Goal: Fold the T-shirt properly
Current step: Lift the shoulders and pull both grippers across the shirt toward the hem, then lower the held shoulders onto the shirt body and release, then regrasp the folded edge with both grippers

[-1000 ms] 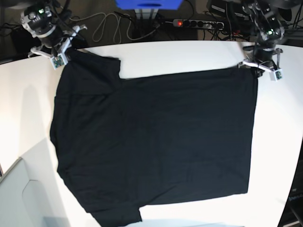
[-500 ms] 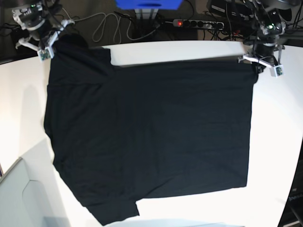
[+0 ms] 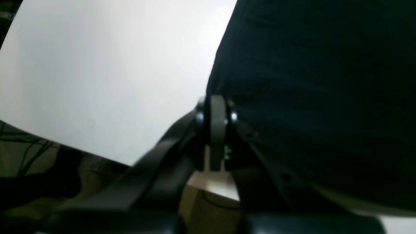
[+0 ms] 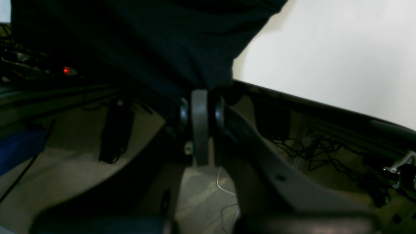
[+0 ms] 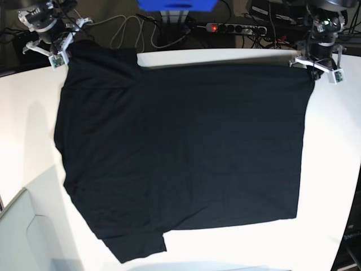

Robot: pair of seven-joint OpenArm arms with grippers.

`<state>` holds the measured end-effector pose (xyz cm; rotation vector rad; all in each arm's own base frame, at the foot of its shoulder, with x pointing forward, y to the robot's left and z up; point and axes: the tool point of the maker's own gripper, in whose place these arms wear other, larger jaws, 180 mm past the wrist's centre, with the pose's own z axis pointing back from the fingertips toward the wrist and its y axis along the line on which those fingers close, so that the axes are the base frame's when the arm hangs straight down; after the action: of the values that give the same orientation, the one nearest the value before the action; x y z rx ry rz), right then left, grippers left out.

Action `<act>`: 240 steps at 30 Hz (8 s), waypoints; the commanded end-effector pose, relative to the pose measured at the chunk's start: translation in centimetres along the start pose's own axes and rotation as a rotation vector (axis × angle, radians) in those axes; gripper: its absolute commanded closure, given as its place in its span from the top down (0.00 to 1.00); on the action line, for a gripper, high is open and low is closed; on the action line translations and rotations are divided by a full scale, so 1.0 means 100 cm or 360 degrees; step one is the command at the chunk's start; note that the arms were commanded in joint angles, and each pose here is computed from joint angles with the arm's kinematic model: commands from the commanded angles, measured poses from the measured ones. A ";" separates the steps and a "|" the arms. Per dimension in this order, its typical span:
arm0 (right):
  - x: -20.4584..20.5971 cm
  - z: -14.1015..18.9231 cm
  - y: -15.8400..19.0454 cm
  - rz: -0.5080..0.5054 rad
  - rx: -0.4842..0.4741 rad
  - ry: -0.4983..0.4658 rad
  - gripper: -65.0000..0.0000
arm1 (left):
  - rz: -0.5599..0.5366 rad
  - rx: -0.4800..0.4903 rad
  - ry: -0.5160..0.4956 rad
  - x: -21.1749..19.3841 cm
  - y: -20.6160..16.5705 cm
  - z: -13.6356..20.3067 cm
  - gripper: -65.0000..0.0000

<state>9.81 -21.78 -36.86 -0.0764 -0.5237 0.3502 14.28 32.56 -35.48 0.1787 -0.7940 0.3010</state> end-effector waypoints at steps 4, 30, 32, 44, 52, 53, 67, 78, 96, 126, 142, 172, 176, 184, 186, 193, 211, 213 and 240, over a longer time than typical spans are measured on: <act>0.035 -0.003 -0.010 0.0045 -0.0037 -0.0157 0.00 | 0.0030 -0.0003 -0.0147 0.029 -0.005 -0.004 0.00; 0.230 -0.072 -0.076 0.0011 -0.0101 -0.0548 0.00 | 0.0255 -0.0130 -0.0410 0.150 -0.028 -0.068 0.00; 0.246 -0.076 -0.074 0.0019 -0.0073 -0.0609 0.00 | 0.0275 -0.0137 -0.0396 0.149 -0.028 -0.074 0.00; 0.292 -0.105 -0.076 0.0069 -0.0024 -0.0662 0.00 | 0.0334 -0.0151 -0.0336 0.140 -0.028 -0.089 0.00; 0.296 -0.109 -0.080 0.0047 -0.0017 -0.0656 0.00 | 0.0389 -0.0187 -0.0391 0.162 -0.035 -0.097 0.00; 0.296 -0.109 -0.080 0.0047 -0.0019 -0.0656 0.00 | 0.0393 -0.0191 -0.0407 0.166 -0.035 -0.096 0.00; 0.299 -0.107 -0.085 0.0064 -0.0057 -0.0684 0.00 | 0.0277 -0.0306 -0.0418 0.190 -0.069 -0.105 0.00; 0.294 -0.102 -0.103 0.0029 -0.0115 -0.0684 0.00 | 0.0302 -0.0280 -0.0467 0.196 -0.056 -0.114 0.00; 0.296 -0.103 -0.103 0.0054 -0.0128 -0.0663 0.33 | 0.0299 -0.0289 -0.0471 0.202 -0.059 -0.114 0.33; 0.207 -0.050 -0.102 0.0103 -0.0334 -0.0616 0.59 | 0.0561 -0.0137 -0.0128 0.080 -0.015 -0.154 0.50; 0.137 -0.118 -0.113 -0.0047 -0.0125 -0.0247 0.59 | 0.0617 -0.0159 -0.0070 0.072 -0.022 -0.165 0.00; 0.187 -0.081 -0.148 0.0234 -0.0254 -0.0310 0.00 | 0.0463 -0.0126 -0.0154 0.132 0.001 -0.143 0.00; 0.216 -0.066 -0.164 0.0231 -0.0341 -0.0349 0.00 | 0.0414 -0.0147 -0.0247 0.170 -0.005 -0.131 0.00; 0.229 -0.059 -0.175 0.0209 -0.0382 -0.0351 0.00 | 0.0390 -0.0183 -0.0228 0.187 -0.012 -0.120 0.00; 0.218 -0.063 -0.170 0.0215 -0.0364 -0.0317 0.00 | 0.0390 -0.0171 -0.0185 0.175 -0.010 -0.122 0.00; 0.184 -0.075 -0.157 0.0225 -0.0310 -0.0206 0.00 | 0.0355 -0.0136 -0.0047 0.130 -0.003 -0.121 0.00; 0.155 -0.086 -0.138 0.0237 -0.0229 -0.0164 0.00 | 0.0531 -0.0291 -0.0201 0.133 -0.024 -0.098 0.30; 0.154 -0.086 -0.138 0.0235 -0.0228 -0.0160 0.00 | 0.0499 -0.0312 -0.0272 0.151 -0.031 -0.094 0.41; 0.141 -0.090 -0.133 0.0230 -0.0205 -0.0115 0.00 | 0.0481 -0.0545 -0.0163 0.138 -0.112 -0.158 0.00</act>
<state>28.95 -28.84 -37.10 -0.2092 -0.5740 0.4446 36.53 28.28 -38.95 -0.2558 -0.8984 0.4461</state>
